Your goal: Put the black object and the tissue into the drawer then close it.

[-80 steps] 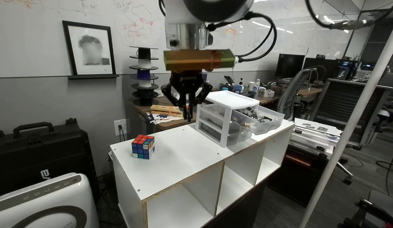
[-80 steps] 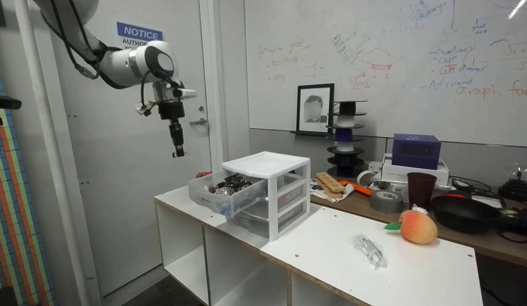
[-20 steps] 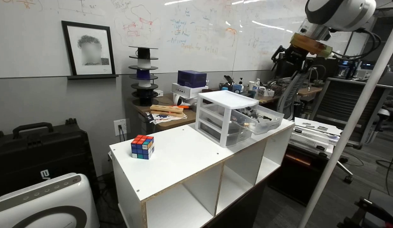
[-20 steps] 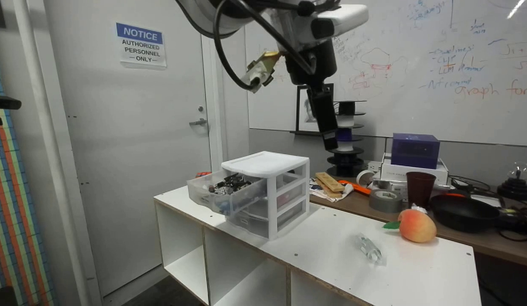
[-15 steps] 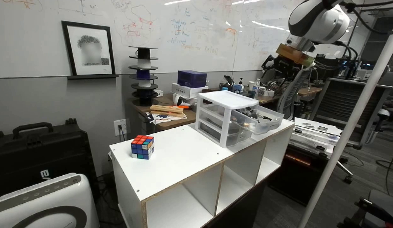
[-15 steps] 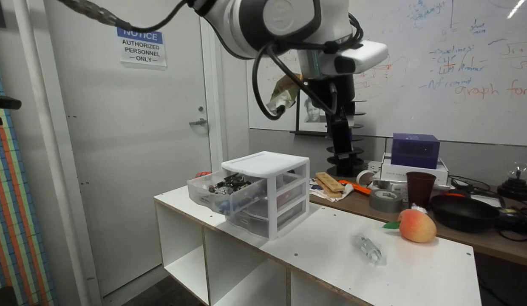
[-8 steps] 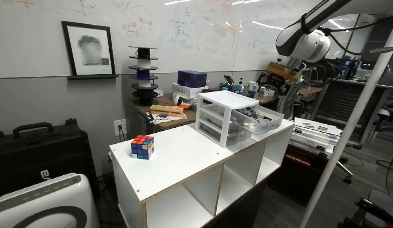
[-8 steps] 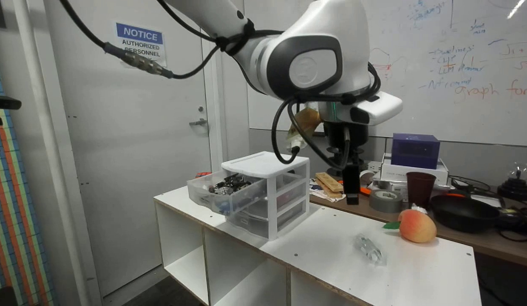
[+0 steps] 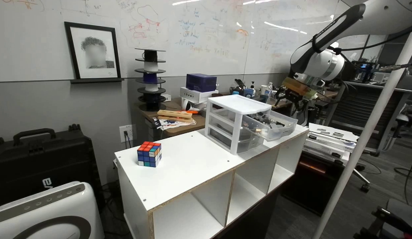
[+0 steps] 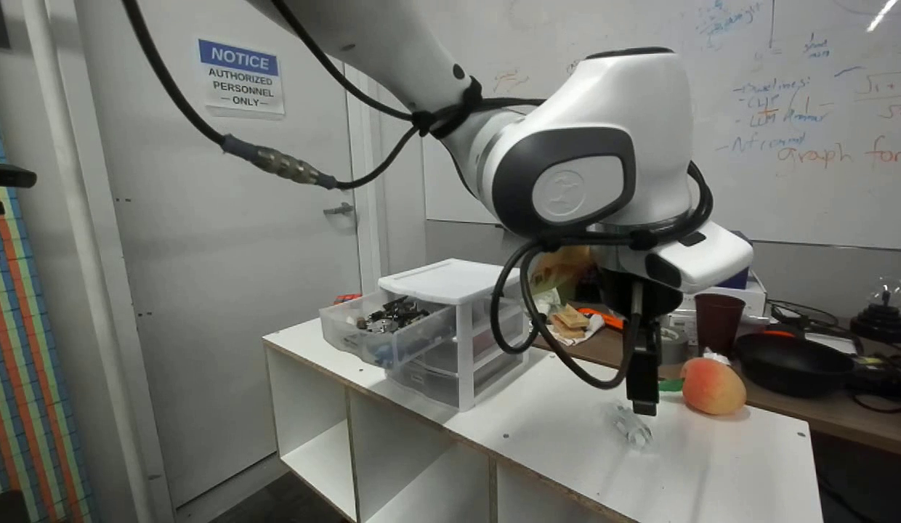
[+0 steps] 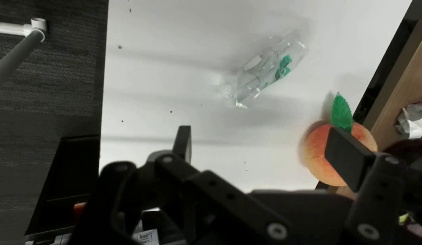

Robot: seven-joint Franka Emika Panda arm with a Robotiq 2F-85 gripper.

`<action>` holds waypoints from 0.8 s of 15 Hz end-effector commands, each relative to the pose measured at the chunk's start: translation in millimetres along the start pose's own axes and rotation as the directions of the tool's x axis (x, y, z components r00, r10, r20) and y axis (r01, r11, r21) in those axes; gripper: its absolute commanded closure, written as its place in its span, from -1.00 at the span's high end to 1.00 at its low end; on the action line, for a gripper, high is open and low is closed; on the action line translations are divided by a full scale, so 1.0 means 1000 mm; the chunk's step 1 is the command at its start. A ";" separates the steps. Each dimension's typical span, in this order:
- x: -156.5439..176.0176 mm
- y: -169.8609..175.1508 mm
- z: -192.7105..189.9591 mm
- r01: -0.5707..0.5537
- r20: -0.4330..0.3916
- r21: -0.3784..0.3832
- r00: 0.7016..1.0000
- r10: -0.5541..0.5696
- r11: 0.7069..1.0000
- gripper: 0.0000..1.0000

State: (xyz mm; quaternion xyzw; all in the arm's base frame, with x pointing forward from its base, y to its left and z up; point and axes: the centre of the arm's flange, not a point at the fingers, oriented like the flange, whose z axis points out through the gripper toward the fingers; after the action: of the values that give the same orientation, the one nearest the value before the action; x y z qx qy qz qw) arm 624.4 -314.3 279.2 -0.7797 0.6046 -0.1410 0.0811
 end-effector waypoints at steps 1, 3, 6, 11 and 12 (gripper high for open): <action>0.026 -0.010 0.018 -0.019 -0.024 0.050 1.000 0.021 0.999 1.00; 0.030 -0.011 0.028 -0.020 -0.019 0.053 1.000 0.021 0.998 1.00; 0.027 -0.020 0.045 0.008 -0.005 0.048 1.000 -0.008 0.999 1.00; 0.007 -0.044 0.067 0.070 0.042 0.048 0.996 -0.072 0.996 1.00; 0.003 -0.046 0.070 0.079 0.049 0.045 0.995 -0.081 0.996 1.00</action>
State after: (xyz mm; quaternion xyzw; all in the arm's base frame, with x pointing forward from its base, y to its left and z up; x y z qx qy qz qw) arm 667.9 -311.2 229.4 -0.7930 0.5850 -0.1386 0.0984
